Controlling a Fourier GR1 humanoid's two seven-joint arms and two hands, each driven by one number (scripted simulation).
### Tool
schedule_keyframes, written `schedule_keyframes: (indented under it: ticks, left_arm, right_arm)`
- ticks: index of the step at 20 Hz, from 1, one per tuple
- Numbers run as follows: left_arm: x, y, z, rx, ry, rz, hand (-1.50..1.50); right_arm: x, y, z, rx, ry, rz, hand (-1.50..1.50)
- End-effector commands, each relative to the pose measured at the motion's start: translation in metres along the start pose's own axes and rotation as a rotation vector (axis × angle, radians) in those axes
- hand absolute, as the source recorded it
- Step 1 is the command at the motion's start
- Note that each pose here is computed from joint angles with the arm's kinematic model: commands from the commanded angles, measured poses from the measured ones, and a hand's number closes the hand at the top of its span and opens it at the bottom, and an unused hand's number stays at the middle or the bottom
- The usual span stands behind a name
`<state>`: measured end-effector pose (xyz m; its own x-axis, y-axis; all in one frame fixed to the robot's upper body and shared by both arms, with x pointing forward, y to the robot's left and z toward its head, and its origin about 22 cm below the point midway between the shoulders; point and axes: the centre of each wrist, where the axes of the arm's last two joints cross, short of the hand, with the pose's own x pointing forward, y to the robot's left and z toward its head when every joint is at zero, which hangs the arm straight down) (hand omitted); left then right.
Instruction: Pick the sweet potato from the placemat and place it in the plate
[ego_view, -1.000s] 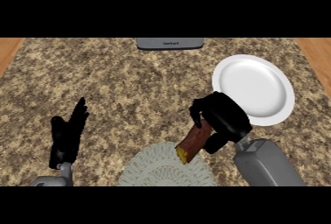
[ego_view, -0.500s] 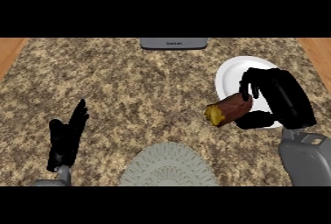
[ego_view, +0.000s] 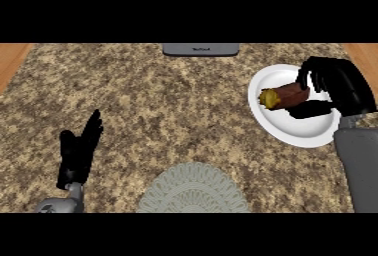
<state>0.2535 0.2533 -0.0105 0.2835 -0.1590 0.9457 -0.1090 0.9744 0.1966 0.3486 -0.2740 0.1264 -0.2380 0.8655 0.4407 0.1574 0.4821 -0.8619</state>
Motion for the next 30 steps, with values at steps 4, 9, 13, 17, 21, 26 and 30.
schedule_keyframes:
  ticks: [4,9,13,17,21,26,30]
  left_arm:
    - [0.003,-0.012,0.011,-0.019,0.000,-0.006,0.00]
    - [0.007,-0.019,0.004,-0.011,-0.007,-0.009,0.00]
    - [0.005,-0.009,-0.008,-0.033,-0.035,-0.007,0.00]
    - [0.001,-0.011,-0.003,-0.030,-0.033,-0.023,0.00]
    - [0.018,-0.021,0.005,-0.013,-0.018,-0.008,0.00]
    - [0.003,-0.007,-0.001,-0.007,-0.001,-0.011,0.00]
    - [0.002,-0.004,0.003,0.011,-0.016,-0.013,0.00]
  right_arm:
    - [-0.033,0.011,-0.040,0.050,0.073,0.055,1.50]
    - [-0.075,0.008,-0.039,0.181,0.132,0.068,1.50]
    - [-0.081,0.046,-0.037,0.323,0.159,0.024,1.50]
    - [-0.106,0.039,-0.030,0.488,0.222,0.072,-1.50]
    - [-0.124,0.031,-0.021,0.524,0.118,0.003,-1.50]
    - [-0.114,0.038,-0.027,0.404,-0.038,-0.284,-1.50]
    - [-0.126,0.003,-0.035,0.216,-0.054,-0.622,-1.50]
